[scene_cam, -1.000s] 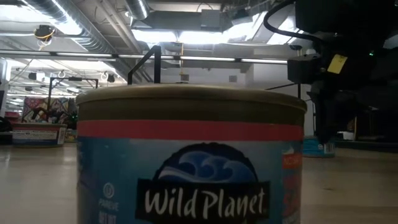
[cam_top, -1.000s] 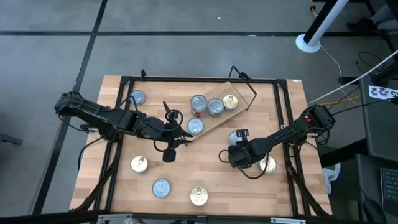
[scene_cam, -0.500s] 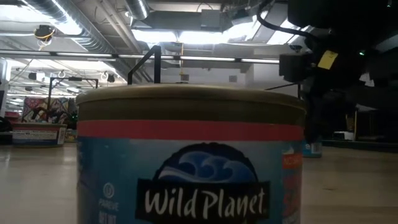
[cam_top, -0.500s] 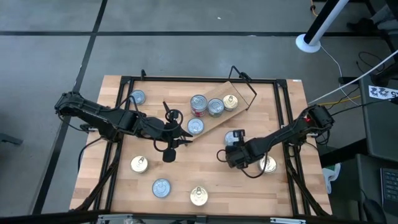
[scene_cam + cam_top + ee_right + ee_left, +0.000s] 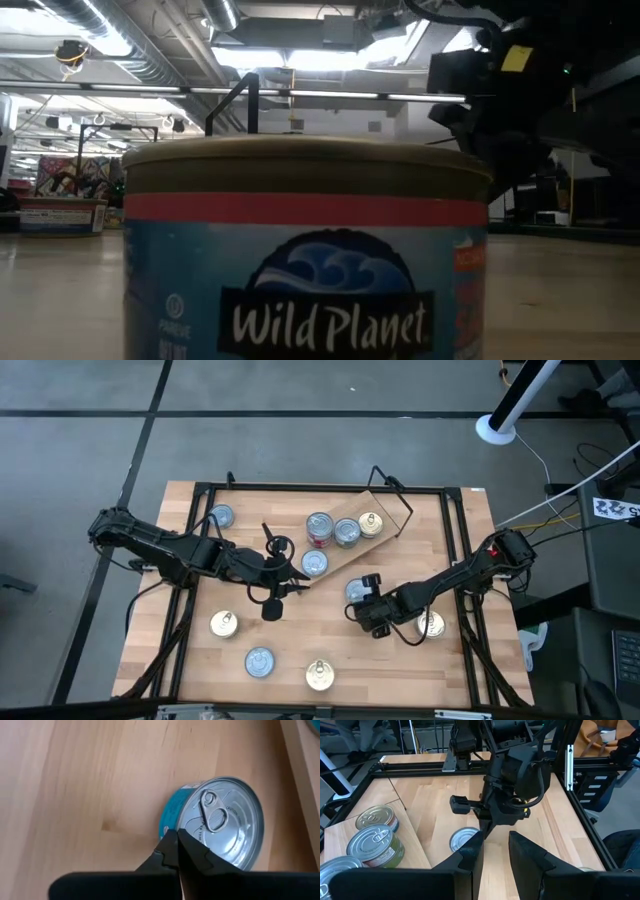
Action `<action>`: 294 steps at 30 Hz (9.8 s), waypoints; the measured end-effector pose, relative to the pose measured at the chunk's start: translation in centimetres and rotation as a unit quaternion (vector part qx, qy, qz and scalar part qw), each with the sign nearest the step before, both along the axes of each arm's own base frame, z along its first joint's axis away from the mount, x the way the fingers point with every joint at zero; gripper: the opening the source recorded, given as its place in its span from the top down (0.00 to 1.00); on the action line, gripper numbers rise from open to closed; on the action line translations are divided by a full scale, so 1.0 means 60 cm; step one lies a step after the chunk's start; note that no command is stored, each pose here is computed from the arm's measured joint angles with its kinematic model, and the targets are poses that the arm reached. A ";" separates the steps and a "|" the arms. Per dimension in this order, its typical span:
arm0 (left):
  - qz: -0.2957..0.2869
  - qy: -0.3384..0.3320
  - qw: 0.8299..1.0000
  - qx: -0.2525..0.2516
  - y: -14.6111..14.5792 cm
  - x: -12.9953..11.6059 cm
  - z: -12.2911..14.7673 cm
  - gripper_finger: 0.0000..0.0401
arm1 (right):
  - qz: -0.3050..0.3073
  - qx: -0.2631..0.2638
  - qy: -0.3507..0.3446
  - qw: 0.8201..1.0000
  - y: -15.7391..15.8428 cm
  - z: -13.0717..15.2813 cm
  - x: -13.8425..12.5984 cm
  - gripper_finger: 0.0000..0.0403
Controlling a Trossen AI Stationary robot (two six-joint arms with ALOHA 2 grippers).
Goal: Stack canned seafood by type on shelf
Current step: Stack the yellow and blue tuna can on the shelf on top of the other yellow and blue tuna can, then stack the blue and pink tuna can on the shelf on top of the other blue and pink tuna can
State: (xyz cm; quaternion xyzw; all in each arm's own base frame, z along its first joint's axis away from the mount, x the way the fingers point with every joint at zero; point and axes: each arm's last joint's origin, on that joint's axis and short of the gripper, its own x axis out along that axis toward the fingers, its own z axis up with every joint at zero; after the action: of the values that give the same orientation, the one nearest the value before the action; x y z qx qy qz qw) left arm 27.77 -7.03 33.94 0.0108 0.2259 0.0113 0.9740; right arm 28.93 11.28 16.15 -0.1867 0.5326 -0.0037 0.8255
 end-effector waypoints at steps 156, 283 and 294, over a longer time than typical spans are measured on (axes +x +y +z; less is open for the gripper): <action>-0.002 -0.001 1.000 0.004 0.000 0.000 0.001 0.79 | 0.226 -0.099 -0.101 0.964 -0.182 0.093 0.144 0.93; 0.416 0.434 0.739 -0.305 -0.107 -0.144 -0.269 0.88 | 0.251 -0.114 -0.118 0.954 -0.062 0.141 0.098 0.59; 0.411 0.449 0.731 -0.307 -0.108 -0.145 -0.269 0.99 | 0.251 -0.114 -0.118 0.954 -0.062 0.141 0.098 0.59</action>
State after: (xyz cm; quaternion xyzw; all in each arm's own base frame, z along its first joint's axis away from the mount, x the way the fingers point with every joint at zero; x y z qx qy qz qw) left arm 19.05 -13.48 17.80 -0.3786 0.6109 0.3344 0.6096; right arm 34.79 7.59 24.64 -0.4055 0.3632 0.1211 0.8300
